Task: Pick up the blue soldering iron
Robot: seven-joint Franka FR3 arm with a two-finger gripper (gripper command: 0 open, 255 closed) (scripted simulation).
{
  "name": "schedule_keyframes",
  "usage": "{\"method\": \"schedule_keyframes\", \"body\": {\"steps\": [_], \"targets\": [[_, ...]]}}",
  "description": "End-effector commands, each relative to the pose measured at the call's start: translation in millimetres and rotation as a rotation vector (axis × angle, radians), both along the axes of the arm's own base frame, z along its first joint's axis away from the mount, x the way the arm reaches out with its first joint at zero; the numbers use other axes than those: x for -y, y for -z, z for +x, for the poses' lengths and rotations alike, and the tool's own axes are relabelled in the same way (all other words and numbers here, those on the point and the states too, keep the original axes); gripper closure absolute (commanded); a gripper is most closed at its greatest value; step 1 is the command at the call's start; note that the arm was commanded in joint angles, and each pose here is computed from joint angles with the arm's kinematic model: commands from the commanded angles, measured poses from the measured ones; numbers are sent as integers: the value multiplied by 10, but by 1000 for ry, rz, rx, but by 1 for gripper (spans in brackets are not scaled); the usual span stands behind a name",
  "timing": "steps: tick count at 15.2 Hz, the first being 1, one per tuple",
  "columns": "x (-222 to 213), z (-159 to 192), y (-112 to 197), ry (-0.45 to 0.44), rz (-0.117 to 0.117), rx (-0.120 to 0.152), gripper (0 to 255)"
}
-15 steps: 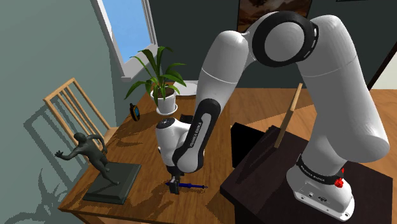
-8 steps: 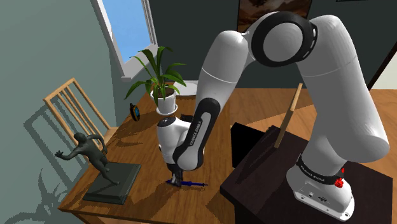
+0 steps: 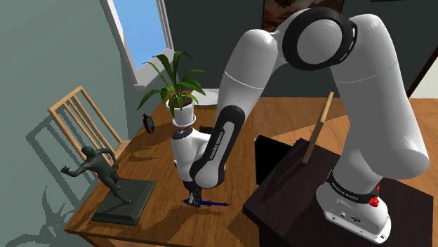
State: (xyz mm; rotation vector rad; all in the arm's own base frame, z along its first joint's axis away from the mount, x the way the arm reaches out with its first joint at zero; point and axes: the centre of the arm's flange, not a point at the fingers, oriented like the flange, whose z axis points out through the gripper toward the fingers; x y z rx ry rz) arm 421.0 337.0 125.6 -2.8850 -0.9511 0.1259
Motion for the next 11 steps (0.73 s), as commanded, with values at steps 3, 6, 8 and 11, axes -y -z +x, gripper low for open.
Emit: {"method": "schedule_keyframes", "body": {"steps": [3,6,8,11], "targets": [[-11,3,-209,0,0,-1,255],[-11,3,-368,0,0,-1,255],[-11,3,-473,0,0,-1,255],[-11,3,-632,0,0,-1,255]]}}
